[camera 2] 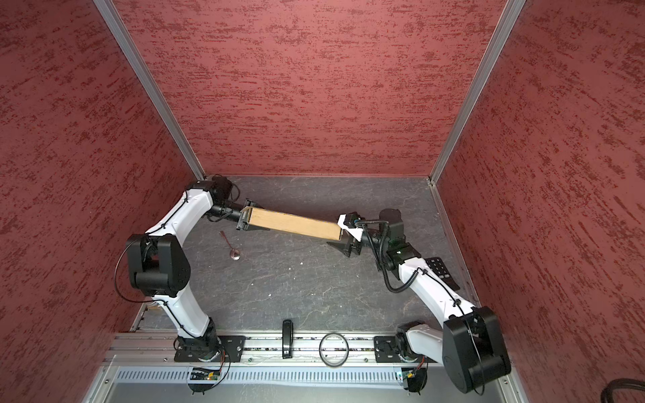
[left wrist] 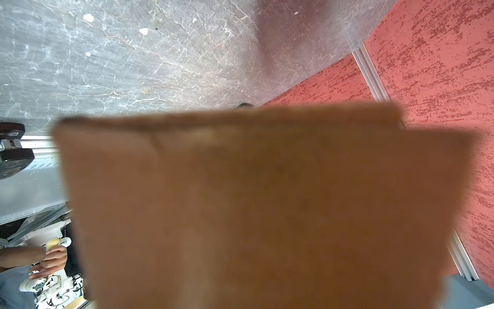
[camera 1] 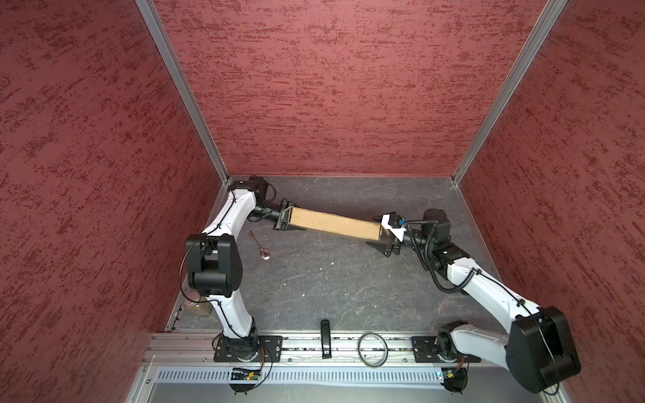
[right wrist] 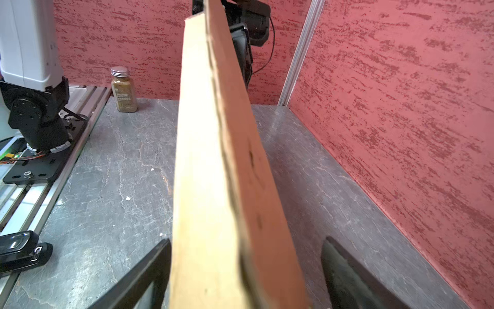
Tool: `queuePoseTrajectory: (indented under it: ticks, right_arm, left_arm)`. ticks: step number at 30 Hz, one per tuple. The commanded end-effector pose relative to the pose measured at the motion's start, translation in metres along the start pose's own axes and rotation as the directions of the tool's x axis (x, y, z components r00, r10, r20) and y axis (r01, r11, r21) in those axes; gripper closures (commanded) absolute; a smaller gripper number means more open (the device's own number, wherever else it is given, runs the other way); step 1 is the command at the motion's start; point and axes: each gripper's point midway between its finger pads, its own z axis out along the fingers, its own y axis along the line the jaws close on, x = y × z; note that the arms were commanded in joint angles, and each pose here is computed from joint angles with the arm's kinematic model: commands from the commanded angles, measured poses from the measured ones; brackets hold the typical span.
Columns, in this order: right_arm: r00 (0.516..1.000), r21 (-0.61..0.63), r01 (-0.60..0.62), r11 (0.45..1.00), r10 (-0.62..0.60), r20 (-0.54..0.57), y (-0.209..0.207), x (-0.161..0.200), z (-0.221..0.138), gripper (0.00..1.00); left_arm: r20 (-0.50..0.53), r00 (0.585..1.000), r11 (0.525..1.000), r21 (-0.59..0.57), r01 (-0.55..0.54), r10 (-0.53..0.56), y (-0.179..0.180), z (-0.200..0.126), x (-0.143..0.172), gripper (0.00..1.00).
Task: Assemble paper box
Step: Turn over the paper box at the top-center of the table.
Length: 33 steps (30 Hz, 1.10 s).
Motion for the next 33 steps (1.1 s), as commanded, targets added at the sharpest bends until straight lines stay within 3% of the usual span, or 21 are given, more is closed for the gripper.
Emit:
queuePoseTrajectory:
  ticks: [1,21,33]
  right_arm:
    - [0.997,-0.011,0.067,0.998,-0.066,0.047,-0.001,-0.021,0.004,0.13]
    - [0.996,0.010,0.088,0.996,-0.088,0.028,-0.006,-0.013,0.023,0.16]
    - [0.994,0.034,0.102,0.994,-0.104,0.040,-0.011,-0.014,0.026,0.23]
  left_arm:
    - [-0.014,1.000,1.000,0.013,-0.025,0.025,-0.007,0.002,0.002,0.50]
    - [-0.056,0.996,0.998,0.012,-0.063,0.064,-0.015,0.016,0.019,0.50]
    - [-0.075,0.995,0.998,0.022,-0.066,0.067,-0.014,0.017,0.020,0.50]
